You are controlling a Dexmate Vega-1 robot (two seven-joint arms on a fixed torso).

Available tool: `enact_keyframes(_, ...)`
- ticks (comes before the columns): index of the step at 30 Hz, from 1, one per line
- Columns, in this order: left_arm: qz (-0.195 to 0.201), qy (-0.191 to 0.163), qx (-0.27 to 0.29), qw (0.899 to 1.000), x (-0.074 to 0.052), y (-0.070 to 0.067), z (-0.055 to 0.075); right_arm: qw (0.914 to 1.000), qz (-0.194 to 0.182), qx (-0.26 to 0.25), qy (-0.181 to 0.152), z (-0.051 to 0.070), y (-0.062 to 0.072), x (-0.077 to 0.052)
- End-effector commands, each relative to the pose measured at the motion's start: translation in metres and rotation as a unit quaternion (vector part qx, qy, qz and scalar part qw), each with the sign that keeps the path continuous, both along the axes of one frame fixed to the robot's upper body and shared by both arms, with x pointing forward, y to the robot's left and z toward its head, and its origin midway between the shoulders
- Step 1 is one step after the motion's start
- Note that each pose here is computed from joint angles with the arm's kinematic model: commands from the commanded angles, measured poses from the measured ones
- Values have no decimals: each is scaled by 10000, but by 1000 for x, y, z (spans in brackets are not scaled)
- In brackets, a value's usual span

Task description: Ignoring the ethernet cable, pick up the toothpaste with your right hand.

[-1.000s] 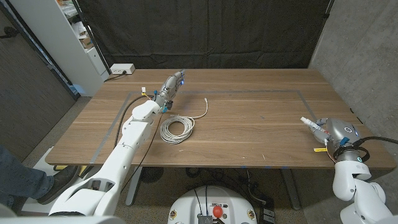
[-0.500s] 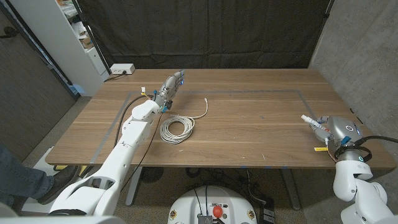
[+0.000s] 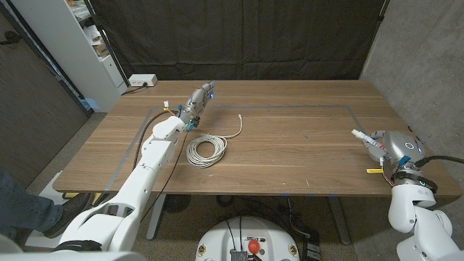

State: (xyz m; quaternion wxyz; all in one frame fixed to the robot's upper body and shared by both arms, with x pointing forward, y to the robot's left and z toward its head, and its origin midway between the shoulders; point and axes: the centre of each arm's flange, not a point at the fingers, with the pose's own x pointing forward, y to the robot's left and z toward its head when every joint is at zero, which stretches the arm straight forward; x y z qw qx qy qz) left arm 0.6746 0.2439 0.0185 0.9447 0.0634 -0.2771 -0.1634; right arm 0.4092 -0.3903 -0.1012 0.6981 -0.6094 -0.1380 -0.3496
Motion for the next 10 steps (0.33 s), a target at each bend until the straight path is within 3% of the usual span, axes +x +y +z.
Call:
enact_keyframes(1, -18, 13, 11, 10000, 3, 3, 0, 10000, 22, 0, -82, 7, 7, 0)
enact_keyframes(10, -74, -17, 74, 9999, 4, 3, 3, 9999, 29, 40, -93, 4, 11, 0)
